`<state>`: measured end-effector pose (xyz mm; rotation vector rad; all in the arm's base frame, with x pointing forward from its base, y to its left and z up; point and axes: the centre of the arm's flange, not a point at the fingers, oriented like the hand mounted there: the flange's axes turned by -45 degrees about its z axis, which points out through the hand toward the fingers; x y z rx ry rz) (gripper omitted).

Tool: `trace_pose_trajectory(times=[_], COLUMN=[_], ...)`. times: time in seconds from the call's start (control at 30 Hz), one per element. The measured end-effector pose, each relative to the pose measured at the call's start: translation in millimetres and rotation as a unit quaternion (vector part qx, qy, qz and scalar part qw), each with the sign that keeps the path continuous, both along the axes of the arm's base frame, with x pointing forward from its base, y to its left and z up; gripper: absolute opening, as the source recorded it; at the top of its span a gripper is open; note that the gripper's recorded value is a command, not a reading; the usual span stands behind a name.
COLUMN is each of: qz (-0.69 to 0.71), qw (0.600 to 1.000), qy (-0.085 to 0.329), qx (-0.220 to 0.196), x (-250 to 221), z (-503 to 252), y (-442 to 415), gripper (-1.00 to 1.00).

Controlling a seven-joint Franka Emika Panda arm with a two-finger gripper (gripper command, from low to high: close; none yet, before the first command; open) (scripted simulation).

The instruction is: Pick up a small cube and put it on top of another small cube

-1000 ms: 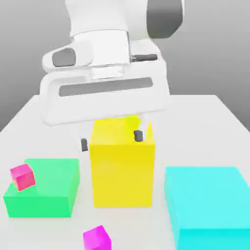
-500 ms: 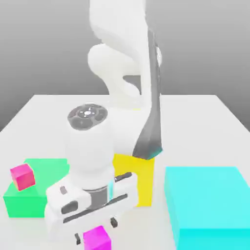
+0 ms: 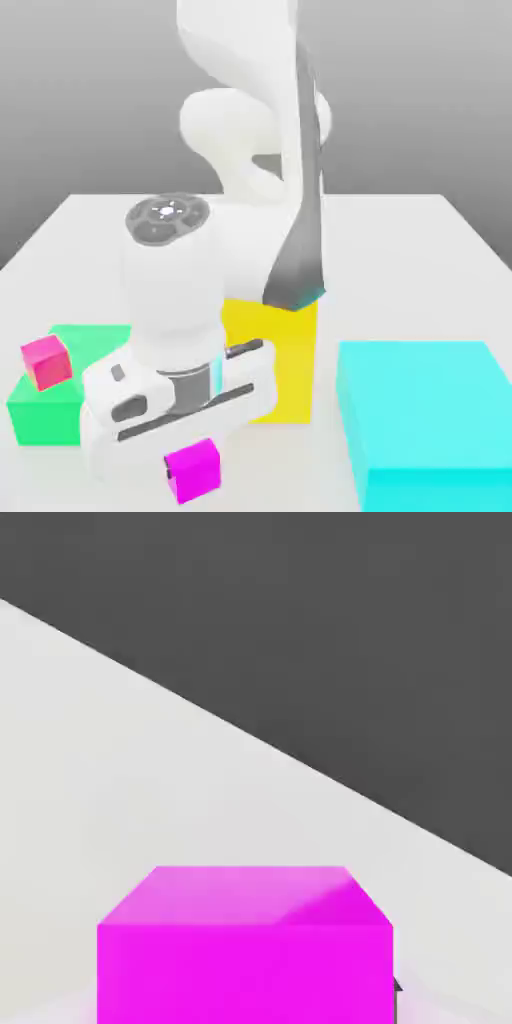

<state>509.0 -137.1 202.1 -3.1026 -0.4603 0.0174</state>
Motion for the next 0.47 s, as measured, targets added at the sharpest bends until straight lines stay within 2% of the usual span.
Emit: trace_pose_trajectory(times=[0.23,0.33,0.37,0.47], qz=[-0.242,-0.265,-0.267,-0.267], qw=[0.970,0.964,0.964,0.964], qy=[-0.004,-0.005,-0.005,-0.005], qx=[-0.001,-0.002,-0.002,-0.002], x=[-2,-4,-5,-5], z=[35,-2,-14,-14], y=[-168,-186,-187,-187], gripper=[-1.00,-1.00,1.00,1.00])
